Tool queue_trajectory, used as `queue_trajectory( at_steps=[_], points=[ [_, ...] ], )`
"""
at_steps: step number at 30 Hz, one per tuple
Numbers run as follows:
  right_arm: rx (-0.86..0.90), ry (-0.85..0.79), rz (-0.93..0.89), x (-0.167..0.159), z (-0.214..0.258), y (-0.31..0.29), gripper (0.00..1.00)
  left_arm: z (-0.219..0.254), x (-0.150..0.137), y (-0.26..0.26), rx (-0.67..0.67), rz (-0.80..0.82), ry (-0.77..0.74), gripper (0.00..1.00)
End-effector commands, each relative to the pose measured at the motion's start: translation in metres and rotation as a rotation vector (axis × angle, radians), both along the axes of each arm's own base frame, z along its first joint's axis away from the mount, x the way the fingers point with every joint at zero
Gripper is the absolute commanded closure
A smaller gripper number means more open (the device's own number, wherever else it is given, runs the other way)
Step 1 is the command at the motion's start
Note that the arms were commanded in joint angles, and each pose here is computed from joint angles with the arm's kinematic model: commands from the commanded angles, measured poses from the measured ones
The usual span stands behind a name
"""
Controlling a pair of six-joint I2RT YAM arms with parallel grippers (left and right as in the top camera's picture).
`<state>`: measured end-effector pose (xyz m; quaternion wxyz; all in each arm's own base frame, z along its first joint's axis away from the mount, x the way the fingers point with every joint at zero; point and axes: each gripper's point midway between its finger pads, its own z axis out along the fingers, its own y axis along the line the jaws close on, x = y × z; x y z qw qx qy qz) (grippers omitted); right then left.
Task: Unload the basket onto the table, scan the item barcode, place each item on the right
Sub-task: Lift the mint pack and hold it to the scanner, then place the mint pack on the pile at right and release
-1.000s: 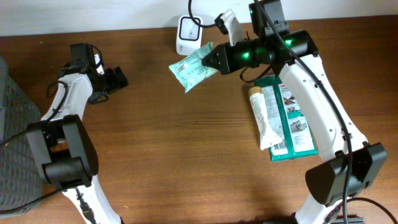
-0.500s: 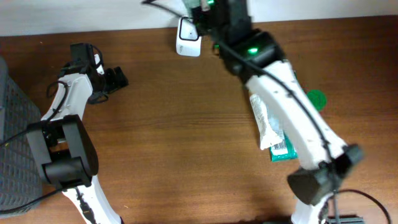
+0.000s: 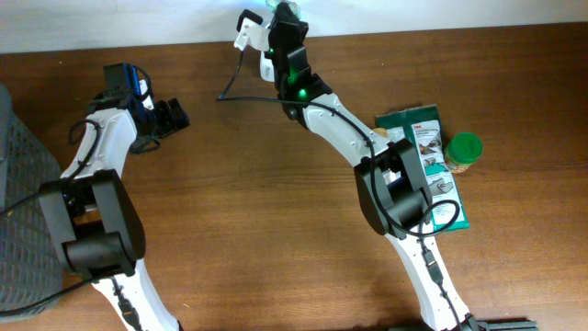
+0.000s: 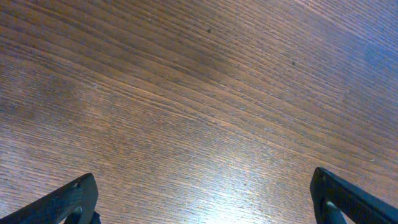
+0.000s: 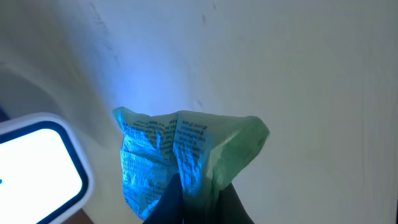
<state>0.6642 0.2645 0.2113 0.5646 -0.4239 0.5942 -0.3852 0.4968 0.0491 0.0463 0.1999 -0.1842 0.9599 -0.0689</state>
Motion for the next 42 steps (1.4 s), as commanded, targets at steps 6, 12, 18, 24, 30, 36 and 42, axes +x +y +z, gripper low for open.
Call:
queue_trajectory(
  at_steps=[6, 12, 18, 24, 30, 36, 42],
  points=[
    [-0.015, 0.011, 0.035, -0.004, 0.006, 0.010, 0.96, -0.002, 0.002, 0.004, 0.008, 0.003, 0.001, 0.01],
    [0.206, -0.014, 0.029, -0.020, 0.071, 0.002, 0.96, -0.002, 0.002, 0.004, 0.008, 0.003, 0.001, 0.01],
    [0.604, 0.254, 0.113, -0.077, 0.118, 0.004, 0.96, -0.002, 0.002, 0.004, 0.008, 0.003, 0.001, 0.01],
    [1.043, 0.740, -0.145, -0.176, 0.111, -0.062, 0.96, -0.002, 0.002, 0.004, 0.008, 0.003, 0.001, 0.01],
    [1.109, 1.029, -0.814, -0.248, 0.029, -0.222, 0.96, -0.002, 0.002, 0.004, 0.008, 0.003, 0.001, 0.01],
    [1.215, 1.059, -1.160, -0.270, -0.056, -0.306, 0.96, -0.002, 0.002, 0.004, 0.008, 0.003, 0.001, 0.01],
    [1.188, 1.110, -1.201, -0.283, -0.097, -0.307, 0.70, -0.002, 0.002, 0.004, 0.008, 0.003, 0.001, 0.01]
  ],
)
